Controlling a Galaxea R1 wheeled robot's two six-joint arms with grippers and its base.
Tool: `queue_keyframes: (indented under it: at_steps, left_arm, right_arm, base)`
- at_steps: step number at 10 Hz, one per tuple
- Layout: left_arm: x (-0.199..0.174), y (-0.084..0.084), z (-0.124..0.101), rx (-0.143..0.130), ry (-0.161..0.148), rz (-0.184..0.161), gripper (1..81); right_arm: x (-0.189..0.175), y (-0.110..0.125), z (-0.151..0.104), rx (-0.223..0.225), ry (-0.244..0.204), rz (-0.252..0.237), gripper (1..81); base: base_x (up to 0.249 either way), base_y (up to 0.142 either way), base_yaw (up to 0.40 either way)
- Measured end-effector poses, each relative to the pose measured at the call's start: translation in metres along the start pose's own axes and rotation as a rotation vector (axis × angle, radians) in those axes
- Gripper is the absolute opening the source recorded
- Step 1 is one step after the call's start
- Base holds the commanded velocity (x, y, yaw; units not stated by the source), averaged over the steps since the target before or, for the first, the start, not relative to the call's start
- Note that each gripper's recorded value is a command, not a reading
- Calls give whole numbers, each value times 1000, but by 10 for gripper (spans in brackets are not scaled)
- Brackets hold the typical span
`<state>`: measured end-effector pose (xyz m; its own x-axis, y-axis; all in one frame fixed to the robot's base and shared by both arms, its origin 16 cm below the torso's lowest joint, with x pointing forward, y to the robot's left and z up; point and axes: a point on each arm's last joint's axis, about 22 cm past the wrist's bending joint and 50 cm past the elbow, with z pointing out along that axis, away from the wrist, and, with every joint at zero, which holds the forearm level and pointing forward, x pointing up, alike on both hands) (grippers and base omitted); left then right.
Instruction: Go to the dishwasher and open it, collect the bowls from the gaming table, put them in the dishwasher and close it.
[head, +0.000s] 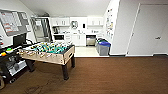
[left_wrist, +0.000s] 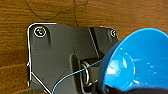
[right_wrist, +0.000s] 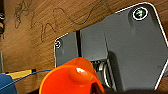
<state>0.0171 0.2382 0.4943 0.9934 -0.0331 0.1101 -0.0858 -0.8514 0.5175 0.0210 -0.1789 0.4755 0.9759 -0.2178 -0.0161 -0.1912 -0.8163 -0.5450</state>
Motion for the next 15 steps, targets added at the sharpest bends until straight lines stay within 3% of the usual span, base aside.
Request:
queue_keyframes:
  at_steps: [9,15]
  left_arm:
    - [0,0,0,0,-1,0,10]
    - [1,-1,0,0,0,0,10]
  right_arm:
    - [0,-1,0,1,-1,0,10]
    - [2,-3,2,4,0,-2,10]
  base:
    - [138,0,0]
    - [144,-67,0]
